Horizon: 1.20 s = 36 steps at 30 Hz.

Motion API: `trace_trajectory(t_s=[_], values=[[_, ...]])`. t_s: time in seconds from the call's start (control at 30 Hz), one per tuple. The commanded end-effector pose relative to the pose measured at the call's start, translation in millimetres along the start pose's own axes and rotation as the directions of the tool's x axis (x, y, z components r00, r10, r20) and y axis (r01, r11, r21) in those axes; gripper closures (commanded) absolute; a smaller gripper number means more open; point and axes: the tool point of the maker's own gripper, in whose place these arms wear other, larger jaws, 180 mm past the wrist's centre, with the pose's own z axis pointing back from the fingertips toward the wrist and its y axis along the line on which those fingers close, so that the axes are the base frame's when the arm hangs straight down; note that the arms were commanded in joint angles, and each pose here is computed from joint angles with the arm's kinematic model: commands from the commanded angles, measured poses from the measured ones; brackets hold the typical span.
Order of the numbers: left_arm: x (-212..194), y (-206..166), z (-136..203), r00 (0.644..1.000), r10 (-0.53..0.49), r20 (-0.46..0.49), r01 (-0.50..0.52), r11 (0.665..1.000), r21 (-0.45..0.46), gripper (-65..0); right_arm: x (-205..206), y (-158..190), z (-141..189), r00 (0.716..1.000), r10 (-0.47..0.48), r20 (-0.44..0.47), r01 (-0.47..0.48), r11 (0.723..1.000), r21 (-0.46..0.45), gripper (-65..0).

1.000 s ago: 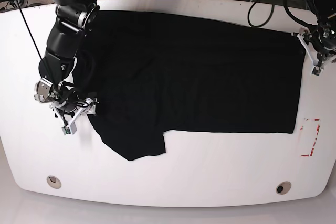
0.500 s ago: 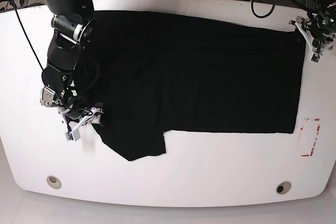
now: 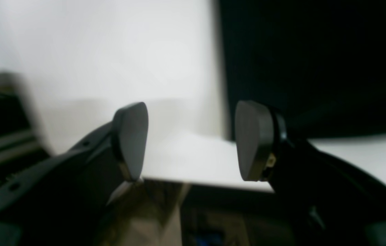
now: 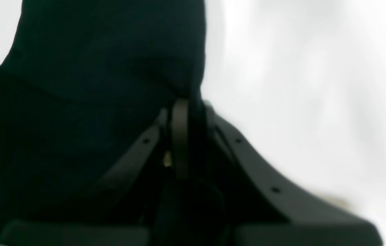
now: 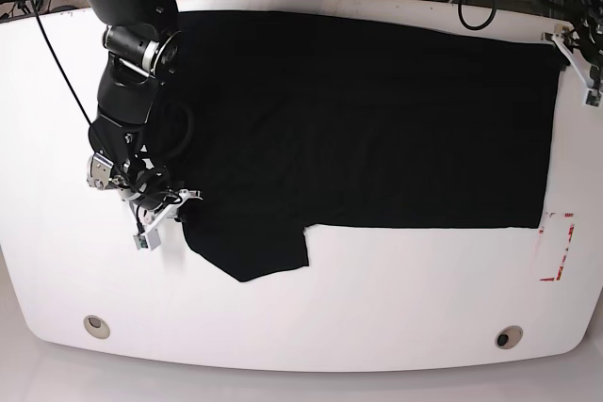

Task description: Fold the T-shirt properly

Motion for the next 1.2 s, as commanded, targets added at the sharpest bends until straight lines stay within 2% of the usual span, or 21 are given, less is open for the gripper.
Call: trace_trajectory(t_s=[0.0, 0.2, 0.3, 0.43, 0.53, 0.63, 0.8, 0.9, 1.03, 1.17], values=[[35.3, 24.7, 10.3, 0.996, 0.005, 0.091, -0.012, 0.997, 0.073, -37.1, 22.8, -5.3, 5.6, 0.999, 0.020, 0.043, -0.019, 1.000, -0.014, -3.8], [85.5, 42.5, 14.4, 0.987, 0.043, 0.157, -0.061, 0.992, 0.108, -37.2, 19.2, -7.4, 6.5, 0.999, 0.019, 0.036, -0.019, 1.000, -0.018, -3.6], [122.8, 43.0, 16.0, 0.973, 0.039, 0.226, -0.063, 0.993, 0.101, -37.4, 19.2, -7.4, 6.5, 0.999, 0.019, 0.036, -0.019, 1.000, -0.018, -3.6], [152.8, 25.7, -0.5, 0.969, 0.024, 0.248, -0.033, 0.999, 0.031, -37.5, 19.3, -6.7, 6.3, 0.999, 0.020, 0.035, -0.019, 1.000, -0.017, -3.6], [172.4, 17.0, -16.4, 0.962, 0.049, 0.269, -0.042, 0.999, -0.033, -37.6, 19.3, -6.7, 6.3, 0.999, 0.020, 0.035, -0.019, 1.000, -0.017, -3.6], [192.2, 7.9, -39.1, 0.938, 0.139, 0.319, -0.110, 0.988, -0.106, -37.6, 18.7, -4.3, 5.0, 0.999, 0.019, 0.034, -0.018, 1.000, -0.012, -3.6], [186.8, 11.7, -69.2, 0.913, 0.246, 0.327, -0.202, 0.966, -0.162, -37.6, 15.2, -4.8, 5.3, 1.000, 0.016, 0.014, -0.016, 1.000, -0.012, -3.6], [196.8, 7.7, -85.8, 0.891, 0.303, 0.338, -0.240, 0.946, -0.217, -37.6, 15.5, -4.8, 5.3, 1.000, 0.016, 0.015, -0.016, 1.000, -0.012, -3.6], [186.4, 20.9, -103.4, 0.888, 0.341, 0.309, -0.277, 0.932, -0.234, -37.6, 14.1, -5.2, 5.4, 1.000, 0.014, 0.012, -0.014, 1.000, -0.012, -3.6], [189.8, 25.0, -114.9, 0.847, 0.413, 0.334, -0.334, 0.903, -0.270, -37.6, 14.6, -6.1, 5.8, 1.000, 0.015, 0.014, -0.015, 1.000, -0.015, -3.6]])
